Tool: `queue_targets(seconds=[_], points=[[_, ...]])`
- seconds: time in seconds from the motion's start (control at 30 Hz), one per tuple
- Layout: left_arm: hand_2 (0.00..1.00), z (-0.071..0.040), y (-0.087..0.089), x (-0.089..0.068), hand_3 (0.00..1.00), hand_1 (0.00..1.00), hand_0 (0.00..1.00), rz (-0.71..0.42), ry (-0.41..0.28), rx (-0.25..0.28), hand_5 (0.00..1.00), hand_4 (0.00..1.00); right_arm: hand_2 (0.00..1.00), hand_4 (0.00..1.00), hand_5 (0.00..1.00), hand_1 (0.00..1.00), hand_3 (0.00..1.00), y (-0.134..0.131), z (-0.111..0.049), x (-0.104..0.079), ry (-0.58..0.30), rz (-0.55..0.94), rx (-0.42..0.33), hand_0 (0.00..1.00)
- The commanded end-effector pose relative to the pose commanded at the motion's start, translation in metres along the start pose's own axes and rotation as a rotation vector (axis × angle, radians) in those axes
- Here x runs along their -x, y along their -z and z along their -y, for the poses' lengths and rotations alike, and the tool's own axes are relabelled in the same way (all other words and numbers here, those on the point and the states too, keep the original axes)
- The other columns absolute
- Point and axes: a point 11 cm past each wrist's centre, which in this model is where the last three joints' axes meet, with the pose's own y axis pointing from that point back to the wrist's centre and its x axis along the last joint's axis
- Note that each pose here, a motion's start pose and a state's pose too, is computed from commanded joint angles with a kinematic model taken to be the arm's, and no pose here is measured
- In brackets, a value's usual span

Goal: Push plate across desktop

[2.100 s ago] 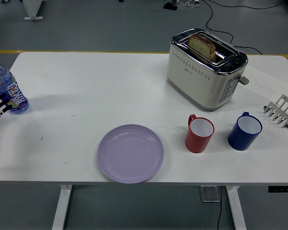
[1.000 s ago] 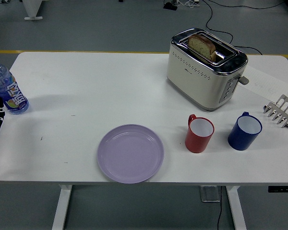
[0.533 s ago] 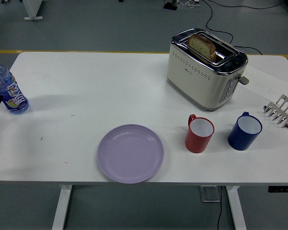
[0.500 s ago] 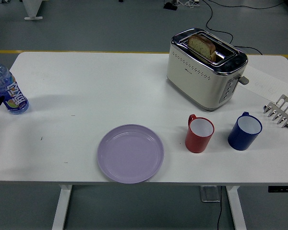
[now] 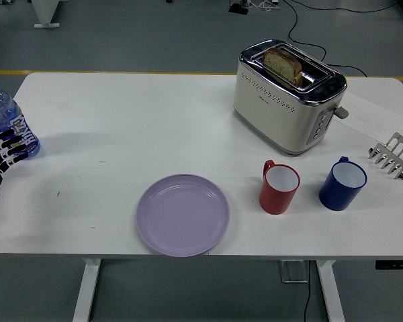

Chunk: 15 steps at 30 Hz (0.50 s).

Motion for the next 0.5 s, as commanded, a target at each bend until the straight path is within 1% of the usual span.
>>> queue_targets(seconds=[0.37, 0.5], points=[[0.662, -0.0018, 0.0047, -0.0006, 0.660, 0.675, 0.623, -0.024, -0.005, -0.010, 0.998, 0.489, 0.604, 0.347, 0.623, 0.503, 0.596, -0.0011, 0.0003, -0.0026, -0.003, -0.001, 0.000, 0.585], [0.662, -0.0011, 0.0044, 0.0003, 0.660, 0.675, 0.623, -0.058, -0.008, -0.009, 0.998, 0.489, 0.604, 0.347, 0.623, 0.503, 0.596, -0.0006, 0.0003, -0.0019, 0.000, -0.001, -0.002, 0.585]])
